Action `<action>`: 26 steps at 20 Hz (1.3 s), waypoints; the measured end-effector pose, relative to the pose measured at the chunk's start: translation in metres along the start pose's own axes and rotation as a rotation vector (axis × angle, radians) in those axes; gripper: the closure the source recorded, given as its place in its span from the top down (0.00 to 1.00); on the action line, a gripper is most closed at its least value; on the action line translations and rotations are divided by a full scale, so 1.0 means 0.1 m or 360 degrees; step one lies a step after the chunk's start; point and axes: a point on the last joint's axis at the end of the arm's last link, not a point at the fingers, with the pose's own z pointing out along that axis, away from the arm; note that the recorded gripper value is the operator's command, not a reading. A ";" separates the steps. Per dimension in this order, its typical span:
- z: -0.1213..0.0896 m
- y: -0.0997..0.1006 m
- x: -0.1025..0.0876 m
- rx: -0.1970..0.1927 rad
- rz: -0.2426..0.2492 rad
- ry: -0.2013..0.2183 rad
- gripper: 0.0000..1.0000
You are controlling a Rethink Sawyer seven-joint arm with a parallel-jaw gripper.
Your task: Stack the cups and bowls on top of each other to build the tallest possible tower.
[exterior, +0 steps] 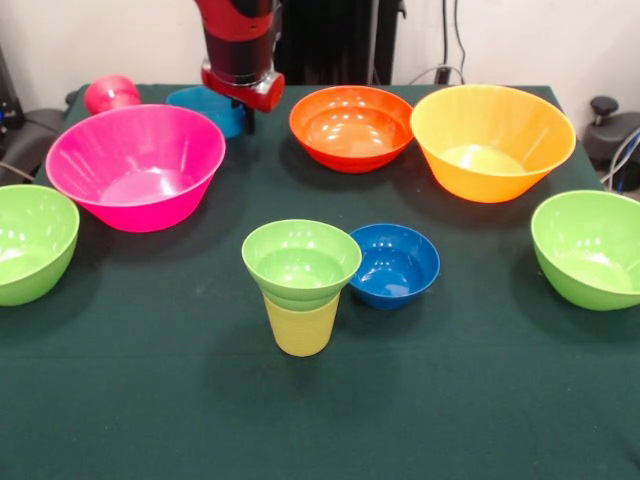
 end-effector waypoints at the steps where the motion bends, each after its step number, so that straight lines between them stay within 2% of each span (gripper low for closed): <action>1: 0.00 0.00 0.00 0.0000 0.0000 -0.0001 0.00; 5: -0.04 -0.01 -0.03 0.0000 0.0004 -0.0014 0.00; 11: -0.20 -0.06 -0.11 0.0016 0.0017 -0.0037 0.00; 17: -0.47 -0.15 -0.14 0.0065 0.0063 0.0051 0.00; 21: -0.63 -0.22 -0.16 0.0081 0.0115 0.0114 0.00; 22: -0.73 -0.28 -0.18 0.0087 0.0148 0.0144 0.00; 26: -0.92 -0.35 -0.21 0.0084 0.0204 0.0167 0.00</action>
